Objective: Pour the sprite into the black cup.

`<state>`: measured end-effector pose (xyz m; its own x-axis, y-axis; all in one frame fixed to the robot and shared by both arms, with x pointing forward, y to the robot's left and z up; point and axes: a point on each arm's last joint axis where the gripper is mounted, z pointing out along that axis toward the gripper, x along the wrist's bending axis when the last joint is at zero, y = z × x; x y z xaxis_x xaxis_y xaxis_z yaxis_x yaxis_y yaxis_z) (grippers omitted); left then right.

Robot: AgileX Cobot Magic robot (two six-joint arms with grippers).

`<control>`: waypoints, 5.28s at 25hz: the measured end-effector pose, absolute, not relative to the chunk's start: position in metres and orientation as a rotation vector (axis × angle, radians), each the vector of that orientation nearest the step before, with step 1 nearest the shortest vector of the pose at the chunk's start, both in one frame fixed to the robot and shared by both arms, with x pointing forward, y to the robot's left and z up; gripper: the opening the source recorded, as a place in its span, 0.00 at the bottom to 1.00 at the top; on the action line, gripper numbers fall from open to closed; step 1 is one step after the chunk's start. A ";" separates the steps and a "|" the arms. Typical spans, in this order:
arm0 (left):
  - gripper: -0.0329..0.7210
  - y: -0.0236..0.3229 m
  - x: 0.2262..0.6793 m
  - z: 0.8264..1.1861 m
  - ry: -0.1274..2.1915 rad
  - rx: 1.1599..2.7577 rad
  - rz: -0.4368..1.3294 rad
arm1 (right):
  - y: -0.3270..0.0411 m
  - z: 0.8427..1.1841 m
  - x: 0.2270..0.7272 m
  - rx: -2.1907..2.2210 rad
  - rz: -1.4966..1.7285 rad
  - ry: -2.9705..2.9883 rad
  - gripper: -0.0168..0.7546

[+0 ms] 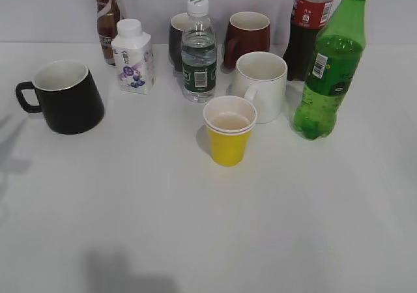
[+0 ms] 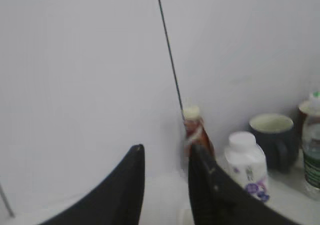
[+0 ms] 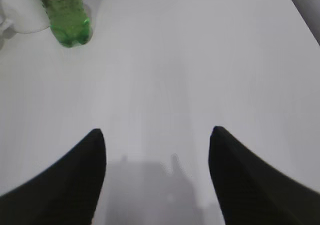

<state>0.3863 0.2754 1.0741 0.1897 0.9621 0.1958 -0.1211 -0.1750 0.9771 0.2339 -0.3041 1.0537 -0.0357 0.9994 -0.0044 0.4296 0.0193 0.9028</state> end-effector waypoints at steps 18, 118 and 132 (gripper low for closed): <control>0.59 0.273 0.482 0.952 1.326 1.513 0.941 | -0.304 1.054 0.234 1.503 0.982 1.562 0.65; 0.11 0.248 0.516 1.022 0.902 1.580 1.087 | -0.227 0.950 0.536 1.094 1.553 1.806 0.88; 0.11 0.183 0.481 1.032 0.738 1.699 0.890 | -0.219 0.997 0.524 0.799 1.484 1.882 0.58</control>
<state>0.4807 0.1827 1.0317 0.5361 0.8183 0.2073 0.0514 -0.2768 0.9596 0.5244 -0.2190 0.9966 -0.6347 0.7671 -0.0928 0.0888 0.1918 0.9774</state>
